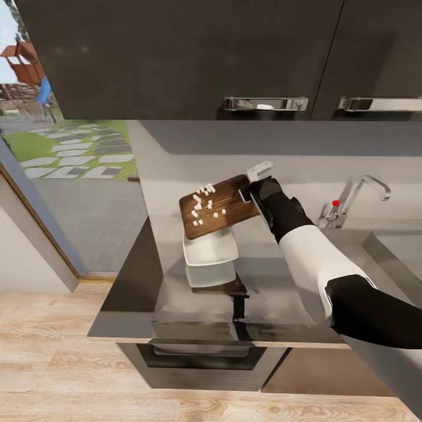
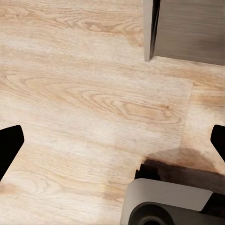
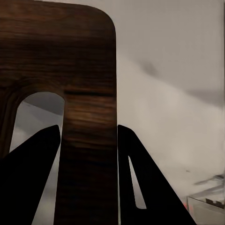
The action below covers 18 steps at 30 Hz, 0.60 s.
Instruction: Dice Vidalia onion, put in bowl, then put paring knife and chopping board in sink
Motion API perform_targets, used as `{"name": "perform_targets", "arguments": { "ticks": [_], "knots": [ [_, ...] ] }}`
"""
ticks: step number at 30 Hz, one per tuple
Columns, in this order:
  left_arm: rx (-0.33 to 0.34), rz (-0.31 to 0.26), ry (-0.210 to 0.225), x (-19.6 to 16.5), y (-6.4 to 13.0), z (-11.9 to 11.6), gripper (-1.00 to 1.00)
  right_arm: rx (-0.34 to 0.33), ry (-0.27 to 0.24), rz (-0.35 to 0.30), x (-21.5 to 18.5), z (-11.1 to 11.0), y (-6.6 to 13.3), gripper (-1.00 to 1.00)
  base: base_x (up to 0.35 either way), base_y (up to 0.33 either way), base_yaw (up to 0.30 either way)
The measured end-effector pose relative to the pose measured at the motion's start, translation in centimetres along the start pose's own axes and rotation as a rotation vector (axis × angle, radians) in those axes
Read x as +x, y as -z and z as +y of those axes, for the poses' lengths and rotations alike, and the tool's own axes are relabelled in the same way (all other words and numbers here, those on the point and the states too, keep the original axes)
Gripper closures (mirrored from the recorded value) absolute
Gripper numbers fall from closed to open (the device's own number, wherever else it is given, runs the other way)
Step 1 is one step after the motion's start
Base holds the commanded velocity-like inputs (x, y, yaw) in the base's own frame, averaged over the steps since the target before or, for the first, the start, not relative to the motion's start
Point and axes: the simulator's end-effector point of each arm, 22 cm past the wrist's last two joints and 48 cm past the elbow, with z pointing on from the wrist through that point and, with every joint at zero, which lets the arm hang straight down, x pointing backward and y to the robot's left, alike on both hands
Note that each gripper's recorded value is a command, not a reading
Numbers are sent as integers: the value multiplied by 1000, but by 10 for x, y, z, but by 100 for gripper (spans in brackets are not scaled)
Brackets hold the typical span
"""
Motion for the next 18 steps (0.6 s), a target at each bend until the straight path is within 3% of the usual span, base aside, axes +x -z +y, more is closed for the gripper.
{"name": "perform_targets", "arguments": {
  "ticks": [6, 18],
  "knots": [
    [0, 0, -1, 0, 0, 0, -100, 2, -1, -14, -2, -2, 0, 100, 0, 0, 0],
    [0, 0, 0, 0, 0, 0, -100, 36, 2, 2, 10, -27, -5, 100, 0, 0, 0]
  ]
}}
